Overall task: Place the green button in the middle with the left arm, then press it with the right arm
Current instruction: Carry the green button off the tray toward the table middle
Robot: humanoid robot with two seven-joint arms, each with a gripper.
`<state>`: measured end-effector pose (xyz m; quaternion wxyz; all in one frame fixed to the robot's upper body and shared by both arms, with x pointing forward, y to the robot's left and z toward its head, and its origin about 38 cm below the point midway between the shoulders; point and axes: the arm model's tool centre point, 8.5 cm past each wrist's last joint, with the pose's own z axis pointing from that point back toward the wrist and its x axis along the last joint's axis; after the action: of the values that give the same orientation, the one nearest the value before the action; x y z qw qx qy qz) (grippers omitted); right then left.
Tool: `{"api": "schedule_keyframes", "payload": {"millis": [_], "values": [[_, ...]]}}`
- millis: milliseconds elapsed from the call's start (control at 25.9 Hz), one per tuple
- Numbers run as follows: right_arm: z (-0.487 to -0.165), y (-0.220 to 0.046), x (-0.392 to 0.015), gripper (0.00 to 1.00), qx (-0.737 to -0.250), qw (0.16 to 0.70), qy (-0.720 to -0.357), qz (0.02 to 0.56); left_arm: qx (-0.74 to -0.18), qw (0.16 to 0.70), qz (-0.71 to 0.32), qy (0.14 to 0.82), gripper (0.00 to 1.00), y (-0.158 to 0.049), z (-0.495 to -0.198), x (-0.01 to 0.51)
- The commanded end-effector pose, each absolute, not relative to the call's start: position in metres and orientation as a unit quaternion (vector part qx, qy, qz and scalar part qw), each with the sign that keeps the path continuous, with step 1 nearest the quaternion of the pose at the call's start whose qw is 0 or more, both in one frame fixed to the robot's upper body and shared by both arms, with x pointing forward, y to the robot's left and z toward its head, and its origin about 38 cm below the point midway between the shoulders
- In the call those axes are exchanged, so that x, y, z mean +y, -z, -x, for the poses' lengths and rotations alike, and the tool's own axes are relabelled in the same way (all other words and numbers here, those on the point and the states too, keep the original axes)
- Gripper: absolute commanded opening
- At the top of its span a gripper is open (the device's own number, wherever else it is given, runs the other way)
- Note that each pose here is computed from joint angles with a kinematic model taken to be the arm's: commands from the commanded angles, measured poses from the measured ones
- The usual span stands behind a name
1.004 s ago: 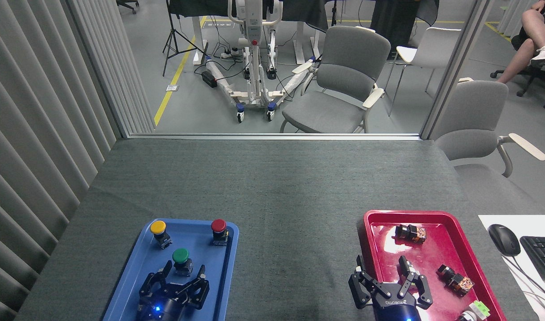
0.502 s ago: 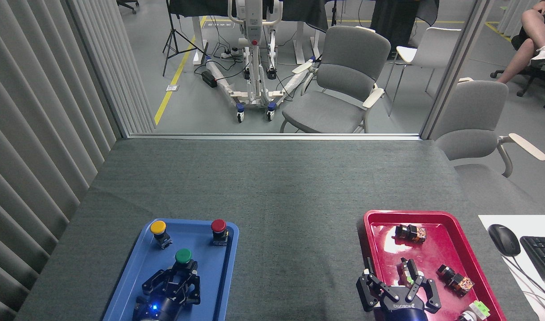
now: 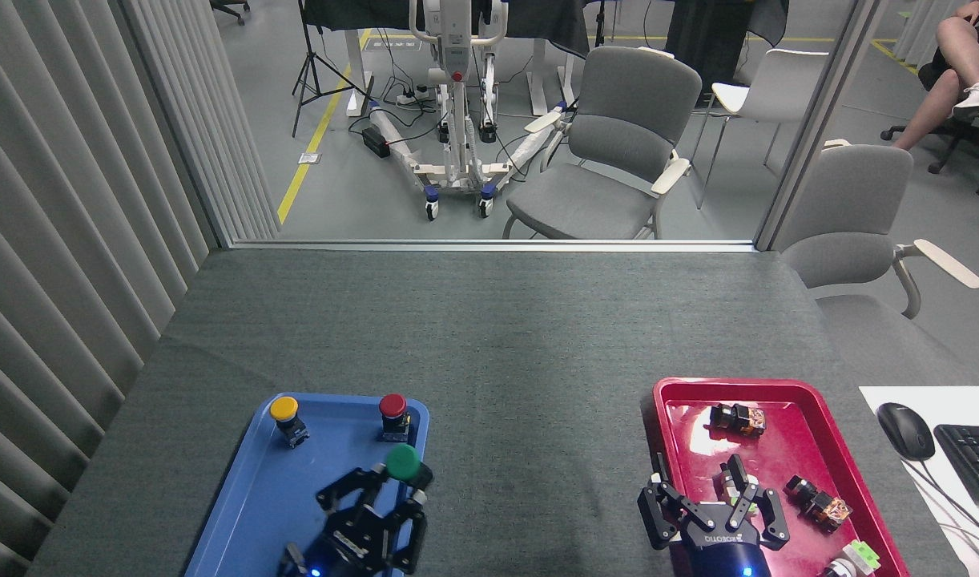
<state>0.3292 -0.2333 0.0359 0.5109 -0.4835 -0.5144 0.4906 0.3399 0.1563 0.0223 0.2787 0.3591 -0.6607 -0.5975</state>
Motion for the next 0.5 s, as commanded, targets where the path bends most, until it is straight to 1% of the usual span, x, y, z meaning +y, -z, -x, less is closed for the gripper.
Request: {"api": "schedule_keyframes", "payload": {"millis": [0, 116, 155, 270, 386, 464], "values": [[-0.335, -0.040, -0.234, 1.00, -0.515, 0.504, -0.495, 0.485, -0.669, 0.278, -0.270, 0.635, 0.00, -0.003, -0.317, 0.084], [-0.334, -0.038, -0.234, 1.00, -0.513, 0.506, -0.495, 0.485, -0.669, 0.290, -0.234, 0.644, 0.00, 0.003, -0.320, 0.037], [-0.332, -0.037, -0.234, 1.00, -0.511, 0.507, -0.497, 0.484, -0.667, 0.291, -0.232, 0.645, 0.00, 0.004, -0.326, 0.028], [-0.331, -0.036, -0.235, 0.99, -0.510, 0.507, -0.499, 0.484, -0.637, 0.314, -0.253, 0.657, 0.00, 0.019, -0.350, 0.023], [-0.330, -0.035, -0.234, 0.99, -0.510, 0.508, -0.499, 0.483, -0.633, 0.325, -0.288, 0.641, 0.00, 0.017, -0.368, 0.017], [-0.331, -0.035, -0.231, 0.98, -0.512, 0.509, -0.498, 0.481, -0.645, 0.327, -0.305, 0.620, 0.00, 0.007, -0.371, 0.005]]}}
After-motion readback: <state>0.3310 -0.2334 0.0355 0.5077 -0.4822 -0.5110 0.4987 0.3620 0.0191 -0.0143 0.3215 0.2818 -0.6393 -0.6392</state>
